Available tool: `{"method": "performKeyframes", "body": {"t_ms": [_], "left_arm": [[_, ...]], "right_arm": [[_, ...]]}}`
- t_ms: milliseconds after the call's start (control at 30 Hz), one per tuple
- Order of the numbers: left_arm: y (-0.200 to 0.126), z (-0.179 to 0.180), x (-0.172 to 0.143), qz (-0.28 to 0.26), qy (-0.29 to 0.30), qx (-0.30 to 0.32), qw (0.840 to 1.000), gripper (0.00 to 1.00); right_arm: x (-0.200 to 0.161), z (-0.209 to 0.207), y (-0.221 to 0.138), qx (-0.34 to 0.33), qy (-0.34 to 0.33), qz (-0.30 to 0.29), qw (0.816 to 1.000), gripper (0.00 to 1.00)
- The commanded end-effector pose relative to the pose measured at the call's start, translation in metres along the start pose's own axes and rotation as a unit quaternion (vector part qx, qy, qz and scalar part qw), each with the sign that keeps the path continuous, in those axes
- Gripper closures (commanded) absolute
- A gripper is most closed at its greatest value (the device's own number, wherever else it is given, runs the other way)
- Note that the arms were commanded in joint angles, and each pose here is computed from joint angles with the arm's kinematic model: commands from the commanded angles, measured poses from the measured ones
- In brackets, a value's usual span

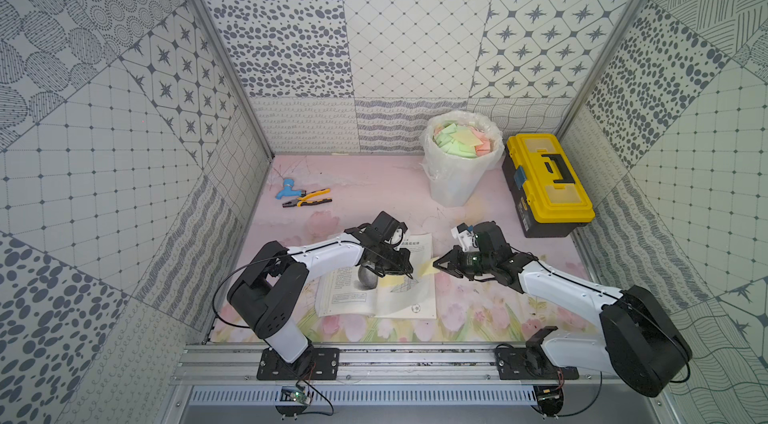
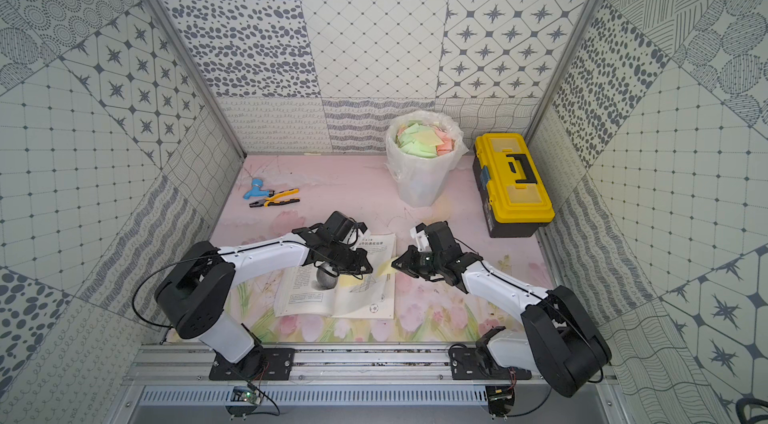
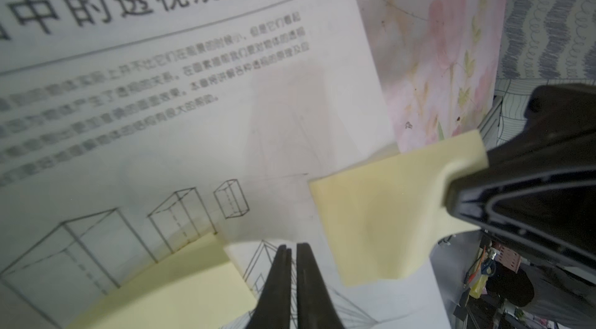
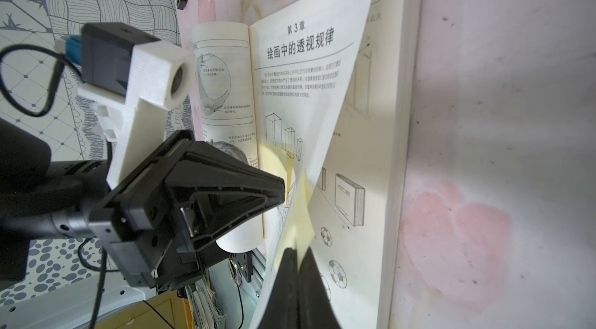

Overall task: Peel off the used sticky note
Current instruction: Tear off the note from the book.

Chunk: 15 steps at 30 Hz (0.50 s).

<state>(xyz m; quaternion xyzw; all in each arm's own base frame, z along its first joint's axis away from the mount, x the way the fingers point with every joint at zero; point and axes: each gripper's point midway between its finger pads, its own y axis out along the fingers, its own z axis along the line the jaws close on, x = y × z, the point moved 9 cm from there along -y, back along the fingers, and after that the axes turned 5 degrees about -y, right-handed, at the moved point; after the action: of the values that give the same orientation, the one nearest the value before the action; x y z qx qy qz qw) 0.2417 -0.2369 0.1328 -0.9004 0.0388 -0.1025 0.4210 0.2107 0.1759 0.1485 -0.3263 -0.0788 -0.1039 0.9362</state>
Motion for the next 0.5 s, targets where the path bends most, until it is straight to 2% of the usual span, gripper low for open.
{"method": "performKeyframes", "body": {"t_ms": [0, 233, 467], "left_arm": [[0.009, -0.019, -0.005, 0.042, 0.06, -0.075, 0.994, 0.92], [0.021, -0.019, -0.013, 0.07, 0.069, -0.063, 0.993, 0.95], [0.025, -0.014, -0.017, 0.075, 0.072, -0.035, 0.994, 0.96]], "right_arm": [[0.001, -0.011, 0.005, -0.029, 0.011, -0.007, 0.999, 0.96], [-0.003, -0.021, 0.006, -0.066, 0.02, 0.004, 0.998, 0.95], [-0.007, -0.019, 0.0, -0.082, 0.01, 0.021, 0.996, 0.94]]}}
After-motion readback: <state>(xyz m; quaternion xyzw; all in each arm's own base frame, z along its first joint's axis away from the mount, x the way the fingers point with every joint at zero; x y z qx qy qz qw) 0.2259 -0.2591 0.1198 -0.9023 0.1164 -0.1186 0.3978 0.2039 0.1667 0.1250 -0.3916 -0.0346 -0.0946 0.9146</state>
